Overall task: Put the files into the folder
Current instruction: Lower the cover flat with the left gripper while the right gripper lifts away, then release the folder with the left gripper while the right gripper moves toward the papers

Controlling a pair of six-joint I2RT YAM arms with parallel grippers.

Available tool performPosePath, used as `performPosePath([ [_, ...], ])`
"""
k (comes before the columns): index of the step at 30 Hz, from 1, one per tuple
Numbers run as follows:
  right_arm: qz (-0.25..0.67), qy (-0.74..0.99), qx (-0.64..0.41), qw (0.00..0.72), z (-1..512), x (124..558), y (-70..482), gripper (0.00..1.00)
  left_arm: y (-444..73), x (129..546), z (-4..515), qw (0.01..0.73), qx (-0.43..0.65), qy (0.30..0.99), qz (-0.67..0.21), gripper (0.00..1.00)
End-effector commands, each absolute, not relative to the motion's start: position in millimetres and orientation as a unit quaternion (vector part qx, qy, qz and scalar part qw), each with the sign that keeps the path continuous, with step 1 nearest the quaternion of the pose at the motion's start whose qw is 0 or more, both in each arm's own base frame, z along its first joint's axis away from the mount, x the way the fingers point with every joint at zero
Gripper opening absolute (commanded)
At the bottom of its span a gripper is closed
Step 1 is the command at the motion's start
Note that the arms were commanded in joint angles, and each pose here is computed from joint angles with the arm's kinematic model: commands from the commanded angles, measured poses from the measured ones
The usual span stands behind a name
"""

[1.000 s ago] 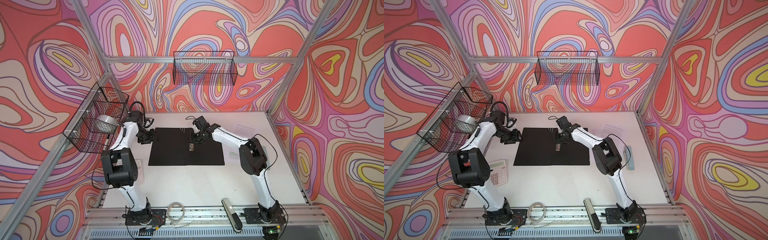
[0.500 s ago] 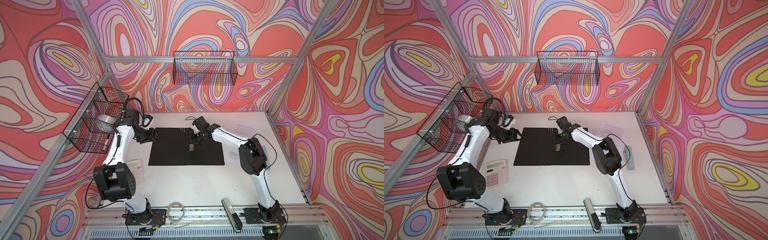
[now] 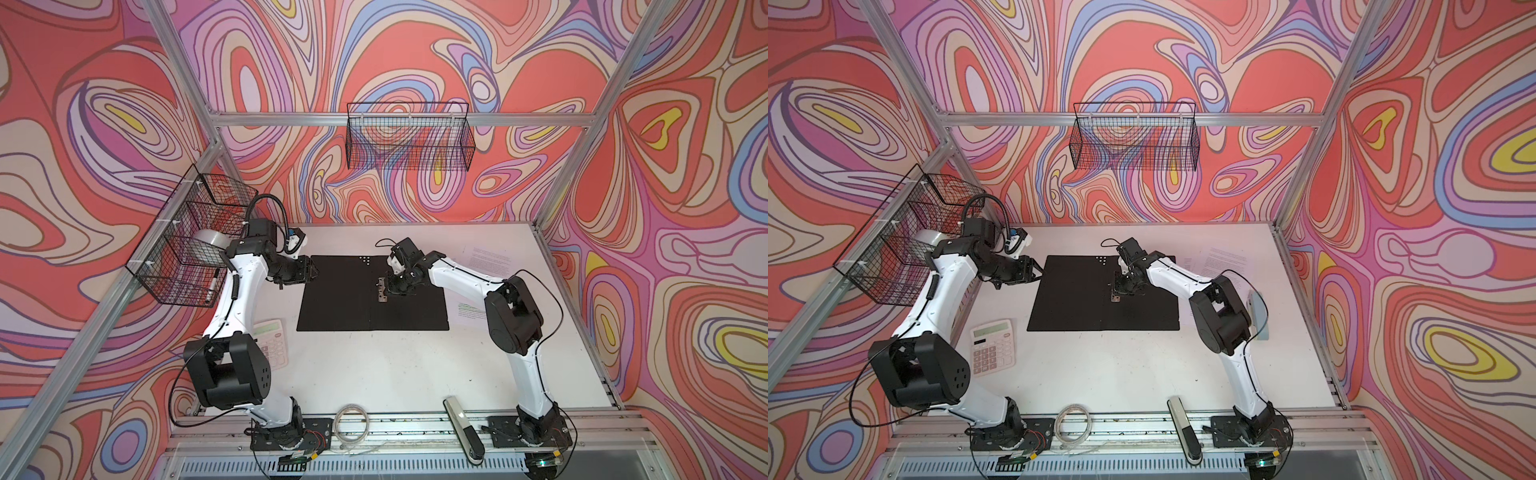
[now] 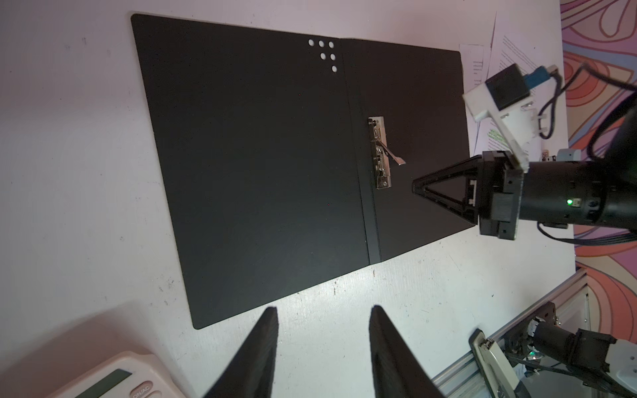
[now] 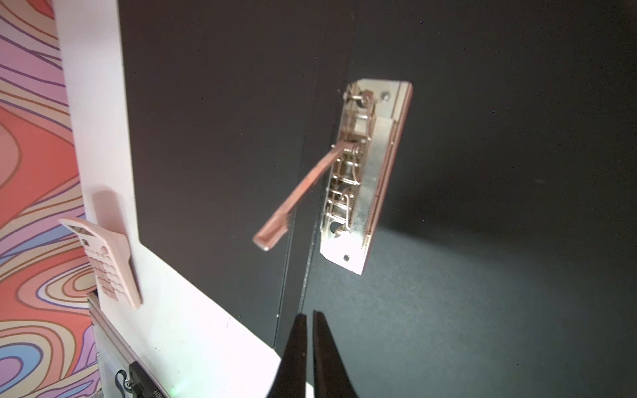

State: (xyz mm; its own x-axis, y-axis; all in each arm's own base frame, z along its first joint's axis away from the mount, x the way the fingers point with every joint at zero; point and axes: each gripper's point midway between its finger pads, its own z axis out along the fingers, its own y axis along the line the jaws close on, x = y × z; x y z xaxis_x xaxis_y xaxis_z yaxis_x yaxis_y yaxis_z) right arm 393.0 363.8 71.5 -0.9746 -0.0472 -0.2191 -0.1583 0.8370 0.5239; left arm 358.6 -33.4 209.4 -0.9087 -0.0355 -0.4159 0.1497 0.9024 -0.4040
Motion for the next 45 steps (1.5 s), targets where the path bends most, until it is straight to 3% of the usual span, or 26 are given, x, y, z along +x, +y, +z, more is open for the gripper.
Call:
performPosePath([
  [1, 0.288, 0.951, -0.055, 0.097, 63, 399, 371, 0.07, -39, 352, 212, 0.216, 0.052, 0.948, -0.227, 0.43],
  [20, 0.287, 0.949, -0.066, 0.116, 51, 446, 393, 0.07, -52, 345, 195, 0.192, 0.066, 0.946, -0.251, 0.44],
  [33, 0.339, 0.932, -0.060, 0.110, 48, 476, 391, 0.10, -52, 344, 177, 0.169, 0.061, 0.951, -0.251, 0.44],
  [39, 0.362, 0.922, -0.065, 0.123, 64, 486, 397, 0.22, -51, 345, 178, 0.167, 0.062, 0.952, -0.247, 0.47],
  [45, 0.377, 0.907, -0.076, 0.173, 118, 491, 396, 0.38, -50, 345, 192, 0.183, 0.078, 0.950, -0.240, 0.53],
])
